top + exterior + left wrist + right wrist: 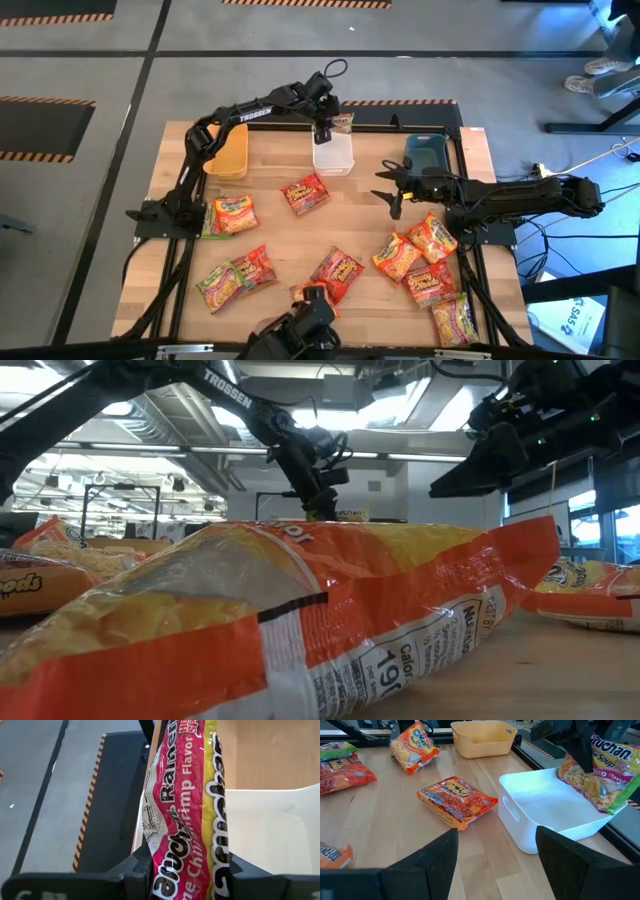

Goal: Sort Maruchan noodles
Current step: Put the green noodle pack into the white bin

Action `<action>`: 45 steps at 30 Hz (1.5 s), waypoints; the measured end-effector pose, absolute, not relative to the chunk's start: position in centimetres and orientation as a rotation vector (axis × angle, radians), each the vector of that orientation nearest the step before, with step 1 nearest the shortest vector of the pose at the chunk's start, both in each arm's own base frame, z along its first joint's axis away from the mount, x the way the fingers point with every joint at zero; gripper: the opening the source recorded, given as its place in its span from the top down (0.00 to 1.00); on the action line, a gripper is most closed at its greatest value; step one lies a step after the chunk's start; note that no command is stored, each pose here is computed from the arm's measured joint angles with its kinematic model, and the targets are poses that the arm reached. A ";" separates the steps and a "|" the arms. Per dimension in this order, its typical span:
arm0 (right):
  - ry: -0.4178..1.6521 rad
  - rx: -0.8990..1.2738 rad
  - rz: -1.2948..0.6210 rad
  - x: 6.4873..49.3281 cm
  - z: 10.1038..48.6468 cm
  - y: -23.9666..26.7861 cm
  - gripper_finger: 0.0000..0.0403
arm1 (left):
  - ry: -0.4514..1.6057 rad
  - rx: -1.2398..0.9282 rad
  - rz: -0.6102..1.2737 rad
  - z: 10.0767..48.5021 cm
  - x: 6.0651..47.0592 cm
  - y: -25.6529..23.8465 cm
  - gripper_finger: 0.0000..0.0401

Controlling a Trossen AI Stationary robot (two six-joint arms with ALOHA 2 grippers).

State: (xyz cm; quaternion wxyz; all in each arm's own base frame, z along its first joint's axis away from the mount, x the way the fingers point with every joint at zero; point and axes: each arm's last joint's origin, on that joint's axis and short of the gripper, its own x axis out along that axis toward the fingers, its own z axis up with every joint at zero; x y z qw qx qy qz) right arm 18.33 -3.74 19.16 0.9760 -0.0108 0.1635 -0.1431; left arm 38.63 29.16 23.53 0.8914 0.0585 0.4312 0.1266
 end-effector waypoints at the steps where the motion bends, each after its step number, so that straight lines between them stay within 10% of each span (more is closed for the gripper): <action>1: 0.330 -0.022 -0.288 18.3 19.2 -3.7 0.38 | 0.895 0.119 0.264 23.5 38.6 29.2 0.74; 23: 0.349 -0.019 -0.287 18.3 19.0 -3.7 0.38 | 1.016 0.030 0.333 19.0 39.2 29.9 0.73; 45: 0.365 -0.010 -0.266 18.2 18.8 -3.6 0.38 | 0.992 0.057 0.436 22.4 38.9 28.7 0.50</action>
